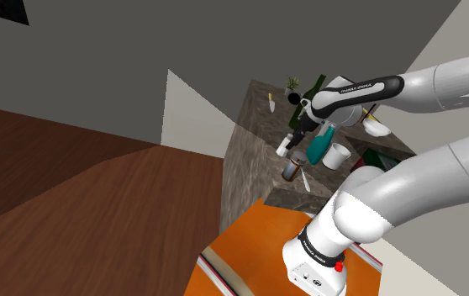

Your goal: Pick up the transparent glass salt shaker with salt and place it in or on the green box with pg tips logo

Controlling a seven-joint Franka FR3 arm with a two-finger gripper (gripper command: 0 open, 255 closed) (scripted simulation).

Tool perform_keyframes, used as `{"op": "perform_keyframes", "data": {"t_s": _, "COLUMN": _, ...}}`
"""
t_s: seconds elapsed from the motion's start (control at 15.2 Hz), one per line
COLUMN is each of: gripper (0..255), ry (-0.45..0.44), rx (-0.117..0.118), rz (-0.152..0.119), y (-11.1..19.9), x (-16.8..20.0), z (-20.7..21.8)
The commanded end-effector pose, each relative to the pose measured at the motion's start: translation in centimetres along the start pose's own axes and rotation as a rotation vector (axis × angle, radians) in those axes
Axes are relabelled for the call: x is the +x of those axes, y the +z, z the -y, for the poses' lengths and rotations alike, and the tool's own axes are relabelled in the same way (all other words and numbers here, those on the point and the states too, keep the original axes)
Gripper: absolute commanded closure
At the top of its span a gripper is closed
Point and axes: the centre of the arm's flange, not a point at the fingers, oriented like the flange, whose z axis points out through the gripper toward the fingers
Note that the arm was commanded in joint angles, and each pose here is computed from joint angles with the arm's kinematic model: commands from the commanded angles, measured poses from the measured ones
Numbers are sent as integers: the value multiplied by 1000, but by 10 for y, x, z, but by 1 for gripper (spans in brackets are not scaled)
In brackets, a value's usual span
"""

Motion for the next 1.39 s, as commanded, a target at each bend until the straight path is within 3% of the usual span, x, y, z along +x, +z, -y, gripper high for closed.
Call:
{"op": "perform_keyframes", "data": {"t_s": 0.0, "gripper": 0, "ry": 0, "rx": 0, "rz": 0, "y": 1, "x": 0, "z": 0}}
{"op": "perform_keyframes", "data": {"t_s": 0.2, "gripper": 0, "ry": 0, "rx": 0, "rz": 0, "y": 1, "x": 0, "z": 0}}
{"op": "perform_keyframes", "data": {"t_s": 0.26, "gripper": 255, "ry": 0, "rx": 0, "rz": 0, "y": 1, "x": 0, "z": 0}}
{"op": "perform_keyframes", "data": {"t_s": 0.86, "gripper": 255, "ry": 0, "rx": 0, "rz": 0, "y": 1, "x": 0, "z": 0}}
{"op": "perform_keyframes", "data": {"t_s": 1.32, "gripper": 255, "ry": 0, "rx": 0, "rz": 0, "y": -36, "x": 8, "z": -1}}
